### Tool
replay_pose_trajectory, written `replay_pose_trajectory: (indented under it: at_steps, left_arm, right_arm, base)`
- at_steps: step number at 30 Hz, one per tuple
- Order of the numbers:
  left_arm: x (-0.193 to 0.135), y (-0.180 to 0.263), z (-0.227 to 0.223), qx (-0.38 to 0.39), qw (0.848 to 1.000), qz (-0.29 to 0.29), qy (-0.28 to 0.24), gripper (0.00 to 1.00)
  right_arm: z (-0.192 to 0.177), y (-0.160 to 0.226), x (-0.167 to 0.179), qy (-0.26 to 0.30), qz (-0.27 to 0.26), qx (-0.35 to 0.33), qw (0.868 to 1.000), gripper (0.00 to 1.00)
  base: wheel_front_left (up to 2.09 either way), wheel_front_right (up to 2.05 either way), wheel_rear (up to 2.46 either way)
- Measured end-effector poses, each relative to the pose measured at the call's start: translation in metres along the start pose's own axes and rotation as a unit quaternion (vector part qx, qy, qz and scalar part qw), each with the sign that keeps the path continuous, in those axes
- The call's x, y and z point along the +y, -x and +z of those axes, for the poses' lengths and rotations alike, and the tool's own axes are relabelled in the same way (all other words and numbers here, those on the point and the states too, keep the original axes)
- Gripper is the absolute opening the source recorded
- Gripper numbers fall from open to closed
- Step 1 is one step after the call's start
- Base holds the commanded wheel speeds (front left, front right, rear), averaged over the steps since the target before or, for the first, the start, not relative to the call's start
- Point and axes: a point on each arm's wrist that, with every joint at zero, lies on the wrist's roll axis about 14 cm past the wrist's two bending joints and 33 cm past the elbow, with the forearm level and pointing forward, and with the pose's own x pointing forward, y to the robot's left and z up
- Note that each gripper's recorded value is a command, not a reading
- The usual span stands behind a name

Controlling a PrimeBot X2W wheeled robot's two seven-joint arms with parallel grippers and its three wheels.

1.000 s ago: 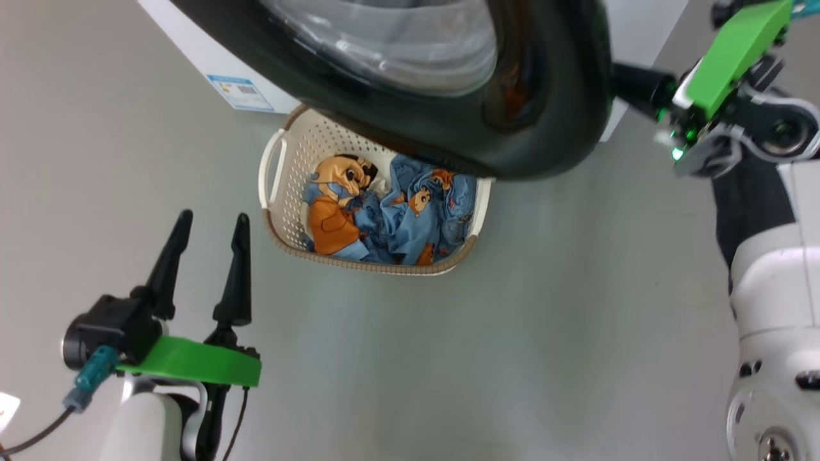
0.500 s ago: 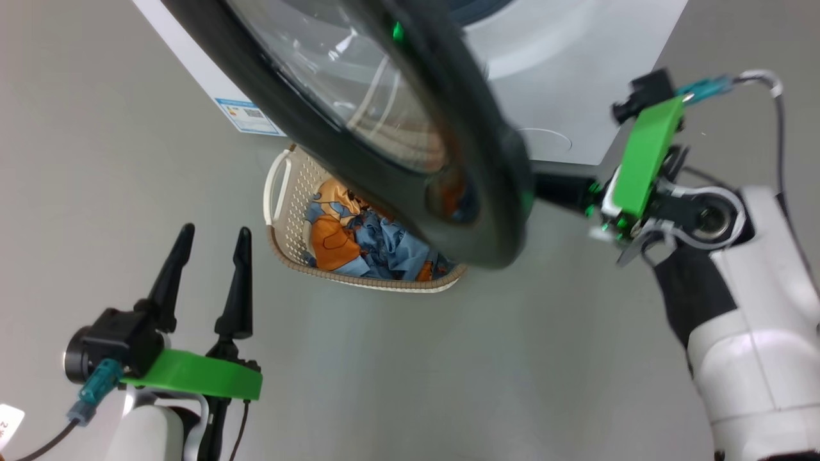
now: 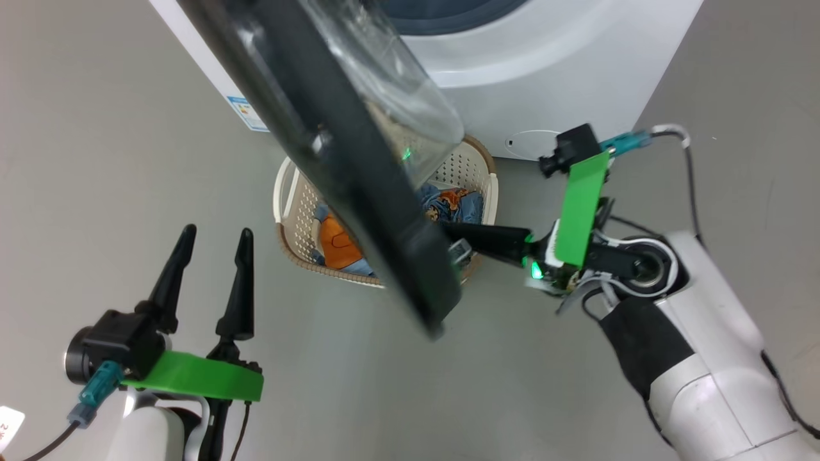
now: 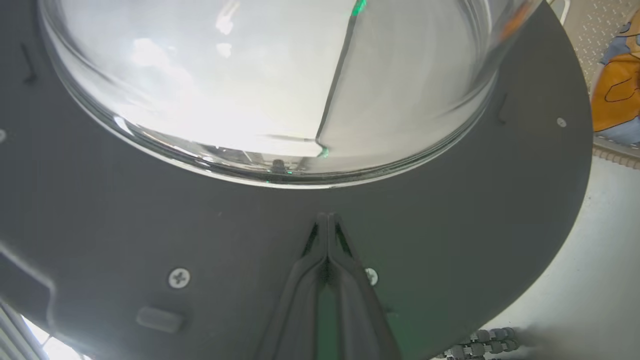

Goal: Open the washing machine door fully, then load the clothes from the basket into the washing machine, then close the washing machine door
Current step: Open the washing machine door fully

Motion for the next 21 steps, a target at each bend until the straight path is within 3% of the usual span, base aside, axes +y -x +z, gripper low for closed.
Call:
replay_pose_trajectory:
  at_steps: [4, 21]
  left_arm:
    - [0.002, 0.001, 0.000, 0.000, 1.000, 0.003, -0.001, 1.00]
    - [0.005, 0.001, -0.001, 0.002, 1.000, 0.007, -0.003, 1.00]
  right_arm:
    - [-0.009, -0.013, 0.012, -0.013, 0.031, 0.005, 0.999, 0.00]
    - [-0.026, -0.031, 0.012, -0.034, 0.037, 0.022, 0.999, 0.00]
  base:
    - [0.00, 0.00, 0.00]
    - [0.00, 0.00, 0.00]
